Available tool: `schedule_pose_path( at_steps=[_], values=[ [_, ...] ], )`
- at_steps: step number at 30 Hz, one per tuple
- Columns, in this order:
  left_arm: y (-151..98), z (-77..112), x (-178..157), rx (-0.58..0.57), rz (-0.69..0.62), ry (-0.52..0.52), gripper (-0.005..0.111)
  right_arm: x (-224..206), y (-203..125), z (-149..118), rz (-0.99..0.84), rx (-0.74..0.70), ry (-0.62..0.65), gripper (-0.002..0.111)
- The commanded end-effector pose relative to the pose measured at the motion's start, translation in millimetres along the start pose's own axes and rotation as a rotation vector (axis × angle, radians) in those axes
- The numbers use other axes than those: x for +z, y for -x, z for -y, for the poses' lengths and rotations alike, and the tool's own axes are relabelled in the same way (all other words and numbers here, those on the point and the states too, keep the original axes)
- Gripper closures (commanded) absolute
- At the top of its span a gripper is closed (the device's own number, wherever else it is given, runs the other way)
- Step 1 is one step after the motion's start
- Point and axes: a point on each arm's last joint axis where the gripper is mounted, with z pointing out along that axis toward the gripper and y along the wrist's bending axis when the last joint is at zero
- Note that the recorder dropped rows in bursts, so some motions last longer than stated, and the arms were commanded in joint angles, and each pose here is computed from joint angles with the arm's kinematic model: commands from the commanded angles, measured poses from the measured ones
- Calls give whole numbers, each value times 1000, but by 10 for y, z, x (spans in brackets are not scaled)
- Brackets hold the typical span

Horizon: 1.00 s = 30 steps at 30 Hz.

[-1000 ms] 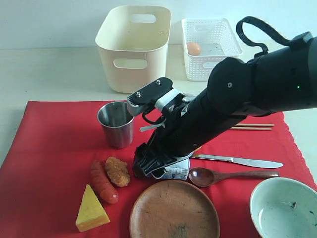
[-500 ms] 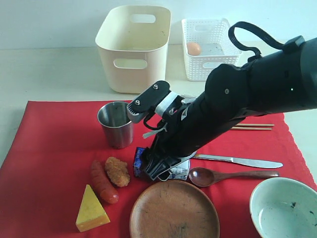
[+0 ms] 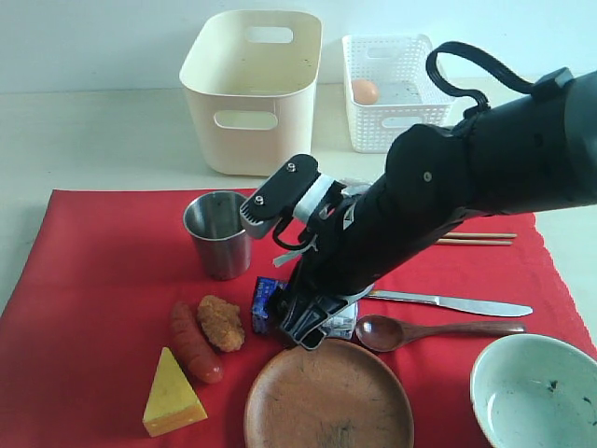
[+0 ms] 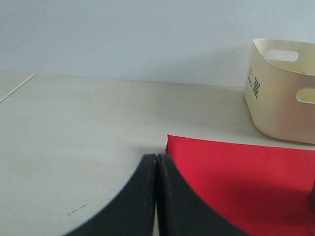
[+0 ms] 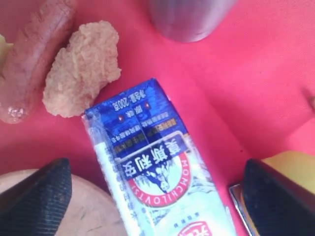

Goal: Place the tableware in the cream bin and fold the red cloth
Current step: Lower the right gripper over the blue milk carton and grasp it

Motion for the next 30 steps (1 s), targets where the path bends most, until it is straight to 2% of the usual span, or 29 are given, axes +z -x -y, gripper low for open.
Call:
schedule_pose_path(
  at_steps=[1,12,15,18,21,30],
  values=[
    [-3,4,-1,6,6,-7,104,104,5,20,-30,-42,-5,15],
    [-3,4,-1,6,6,-7,104,387,150,93,-61,-111,-3,15],
    [-3,4,-1,6,6,-7,104,393,143,98,-69,-151,-7,18],
    [-3,4,-1,6,6,-7,104,392,135,110,-78,-190,-18,26],
    [-3,4,-1,6,6,-7,104,392,134,114,-80,-201,-21,40],
    [-3,4,-1,6,6,-7,104,351,150,113,-72,-209,-25,100]
  ],
)
